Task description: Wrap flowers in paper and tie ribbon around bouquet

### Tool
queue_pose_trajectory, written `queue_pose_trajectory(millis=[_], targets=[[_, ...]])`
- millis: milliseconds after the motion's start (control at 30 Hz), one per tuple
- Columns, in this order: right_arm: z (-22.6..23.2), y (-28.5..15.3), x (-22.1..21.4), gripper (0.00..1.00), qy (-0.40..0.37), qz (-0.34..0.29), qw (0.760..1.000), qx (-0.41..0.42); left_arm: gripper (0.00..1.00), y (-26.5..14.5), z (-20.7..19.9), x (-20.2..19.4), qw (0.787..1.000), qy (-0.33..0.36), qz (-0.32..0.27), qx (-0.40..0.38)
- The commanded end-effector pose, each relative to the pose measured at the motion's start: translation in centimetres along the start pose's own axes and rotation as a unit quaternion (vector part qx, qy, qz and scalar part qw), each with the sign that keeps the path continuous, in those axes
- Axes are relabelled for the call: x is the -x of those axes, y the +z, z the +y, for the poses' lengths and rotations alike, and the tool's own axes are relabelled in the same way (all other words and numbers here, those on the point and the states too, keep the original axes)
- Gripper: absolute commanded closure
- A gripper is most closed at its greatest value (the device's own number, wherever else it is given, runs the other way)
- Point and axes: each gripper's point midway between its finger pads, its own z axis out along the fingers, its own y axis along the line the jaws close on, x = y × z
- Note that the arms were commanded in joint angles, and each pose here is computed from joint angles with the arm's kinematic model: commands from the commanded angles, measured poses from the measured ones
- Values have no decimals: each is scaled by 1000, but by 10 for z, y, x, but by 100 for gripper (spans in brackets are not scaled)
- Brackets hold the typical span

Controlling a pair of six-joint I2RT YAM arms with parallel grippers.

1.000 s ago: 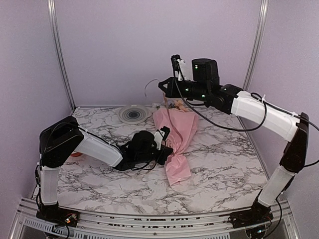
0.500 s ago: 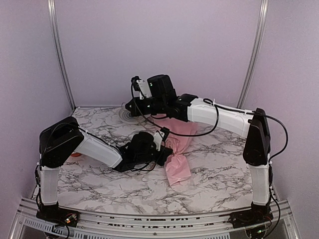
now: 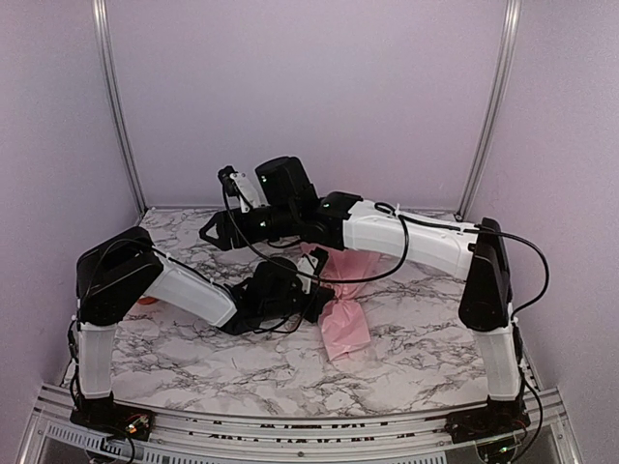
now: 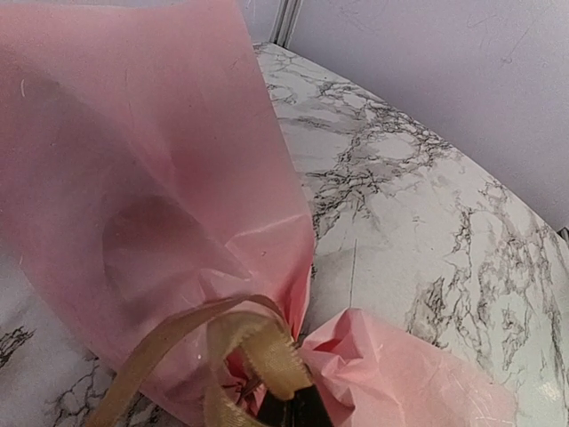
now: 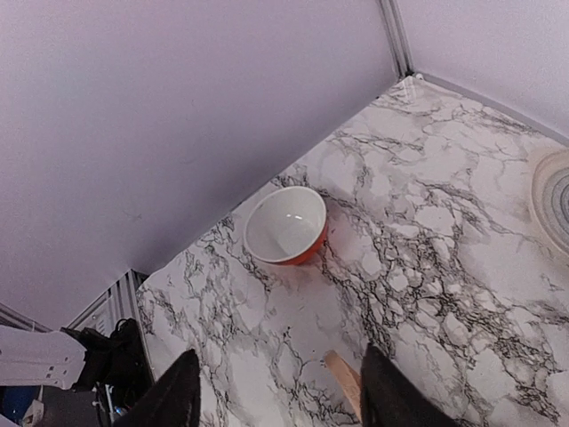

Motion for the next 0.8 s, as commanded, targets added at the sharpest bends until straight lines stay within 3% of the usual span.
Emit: queue_pose_trajectory(millis=[0,167,333,600,700,767], targets=[[11,-10,14,16,-32,-1,999,6,100,-7,-8,21,1000,5,-29,-6],[8,-30,29,1,-56,-13,998,-27,100,-6,-8,20,1000,5,-28,-8],[-4,-71,70,0,-78,-49,994,-66,100,-7,-8,20,1000,6,-29,-8],[-114,-206,95,0,-37,-123,966,-223,100,-8,-7,21,1000,4,-30,-6],[-154,-235,63,8,4,-118,961,-251,100,-7,-8,21,1000,4,-29,-7],[-168,-245,36,22,31,-114,960,-253,100,-7,-8,20,1000,5,-29,-8]])
